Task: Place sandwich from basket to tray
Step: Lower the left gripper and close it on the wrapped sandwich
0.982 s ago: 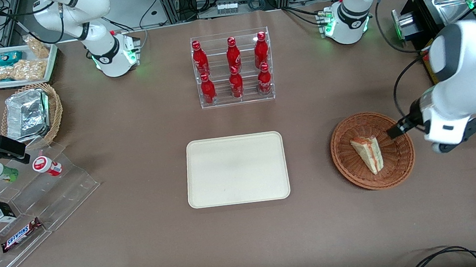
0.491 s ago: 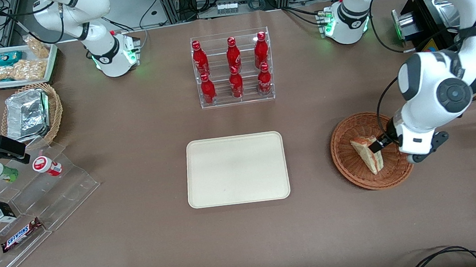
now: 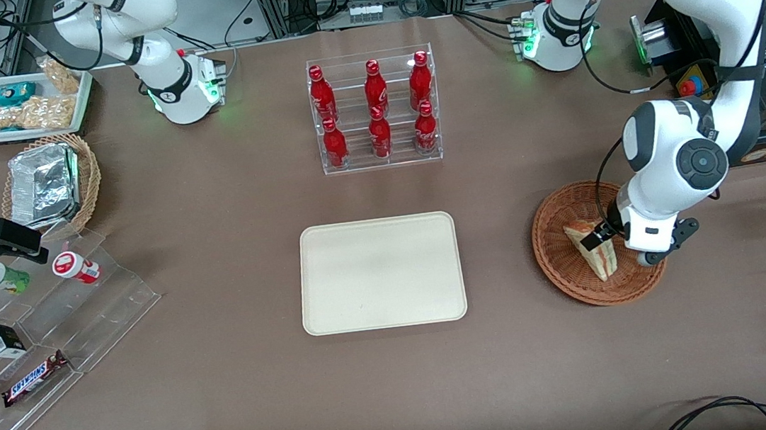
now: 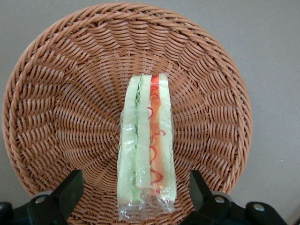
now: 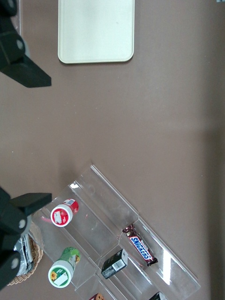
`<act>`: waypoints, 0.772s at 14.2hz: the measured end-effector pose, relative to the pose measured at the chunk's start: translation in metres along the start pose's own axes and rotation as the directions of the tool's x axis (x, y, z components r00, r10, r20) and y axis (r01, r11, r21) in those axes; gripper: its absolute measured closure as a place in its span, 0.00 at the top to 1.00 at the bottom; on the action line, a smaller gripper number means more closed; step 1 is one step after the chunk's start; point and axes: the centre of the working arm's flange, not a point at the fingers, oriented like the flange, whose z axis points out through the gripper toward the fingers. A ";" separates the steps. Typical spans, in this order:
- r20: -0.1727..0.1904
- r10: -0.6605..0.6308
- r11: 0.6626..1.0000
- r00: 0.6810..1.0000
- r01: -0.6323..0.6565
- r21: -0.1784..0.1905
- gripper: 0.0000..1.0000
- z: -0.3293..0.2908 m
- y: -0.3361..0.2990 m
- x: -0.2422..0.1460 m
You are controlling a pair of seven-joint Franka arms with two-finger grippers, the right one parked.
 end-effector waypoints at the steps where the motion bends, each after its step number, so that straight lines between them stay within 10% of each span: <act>1: 0.004 0.000 1.000 1.000 0.000 0.002 1.00 0.004 0.000 0.000; 7: 0.054 0.026 0.999 0.998 -0.028 0.030 0.96 0.045 0.009 -0.014; 11: 0.050 0.028 0.999 0.998 -0.030 0.027 0.54 0.045 0.010 -0.014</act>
